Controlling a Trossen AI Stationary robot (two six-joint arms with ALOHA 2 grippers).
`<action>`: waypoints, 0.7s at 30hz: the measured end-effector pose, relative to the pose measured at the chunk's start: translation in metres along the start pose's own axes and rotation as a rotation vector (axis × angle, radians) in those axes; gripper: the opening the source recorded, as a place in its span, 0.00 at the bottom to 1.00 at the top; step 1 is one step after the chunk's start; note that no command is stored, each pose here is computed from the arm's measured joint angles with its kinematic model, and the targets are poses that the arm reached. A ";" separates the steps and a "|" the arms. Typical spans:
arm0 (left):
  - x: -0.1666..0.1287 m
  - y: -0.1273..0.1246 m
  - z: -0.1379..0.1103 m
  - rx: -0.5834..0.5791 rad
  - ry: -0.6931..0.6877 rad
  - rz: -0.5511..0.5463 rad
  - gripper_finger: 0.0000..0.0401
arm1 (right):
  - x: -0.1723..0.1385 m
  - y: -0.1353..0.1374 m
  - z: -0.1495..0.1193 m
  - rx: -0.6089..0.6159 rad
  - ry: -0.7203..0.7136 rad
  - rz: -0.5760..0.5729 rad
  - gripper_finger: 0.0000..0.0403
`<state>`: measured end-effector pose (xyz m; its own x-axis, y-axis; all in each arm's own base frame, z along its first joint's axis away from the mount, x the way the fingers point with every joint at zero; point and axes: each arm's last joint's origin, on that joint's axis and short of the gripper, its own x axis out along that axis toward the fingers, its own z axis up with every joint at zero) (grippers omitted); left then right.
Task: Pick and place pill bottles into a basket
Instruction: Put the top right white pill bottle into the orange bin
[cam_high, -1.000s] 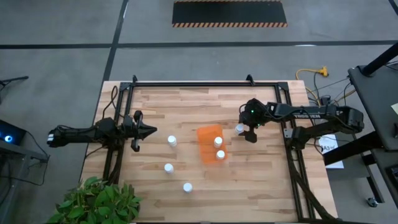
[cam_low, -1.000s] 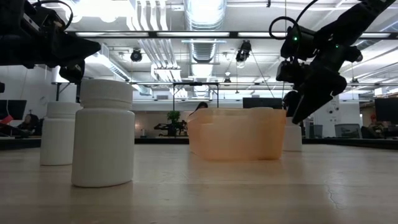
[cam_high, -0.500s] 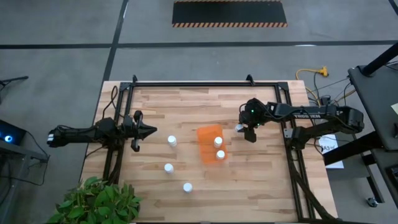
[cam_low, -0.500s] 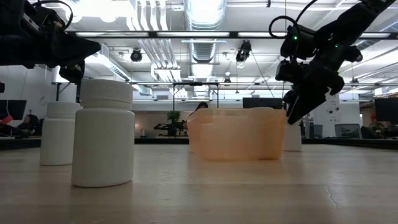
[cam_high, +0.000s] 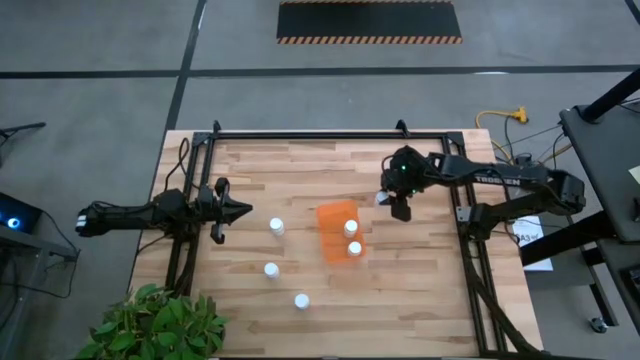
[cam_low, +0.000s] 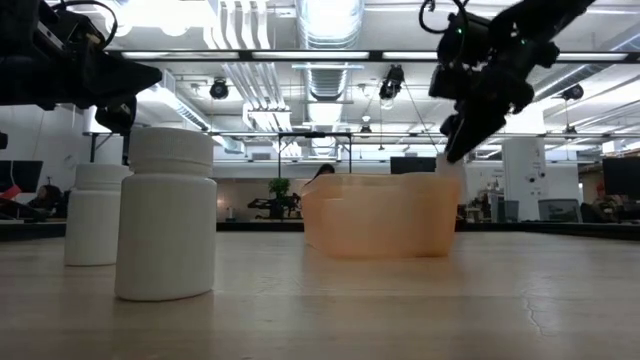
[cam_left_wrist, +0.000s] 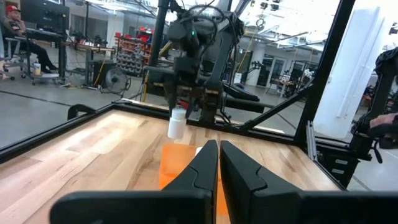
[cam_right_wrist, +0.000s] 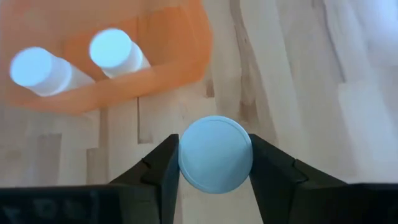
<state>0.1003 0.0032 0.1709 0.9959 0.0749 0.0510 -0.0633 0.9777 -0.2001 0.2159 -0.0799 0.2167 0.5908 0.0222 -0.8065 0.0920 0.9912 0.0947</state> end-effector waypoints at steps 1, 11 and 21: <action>0.000 0.000 0.000 0.000 0.001 0.000 0.00 | -0.004 0.000 0.004 -0.005 0.001 0.000 0.35; 0.000 0.000 0.000 0.000 0.000 0.000 0.00 | -0.035 0.001 0.042 -0.023 -0.092 -0.017 0.35; 0.000 0.000 0.000 0.000 -0.001 -0.001 0.00 | -0.027 -0.003 0.064 0.006 -0.085 0.041 0.35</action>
<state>0.1003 0.0031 0.1710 0.9959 0.0745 0.0521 -0.0627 0.9778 -0.2000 0.2505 -0.0915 0.2757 0.6599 0.0513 -0.7496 0.0714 0.9889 0.1306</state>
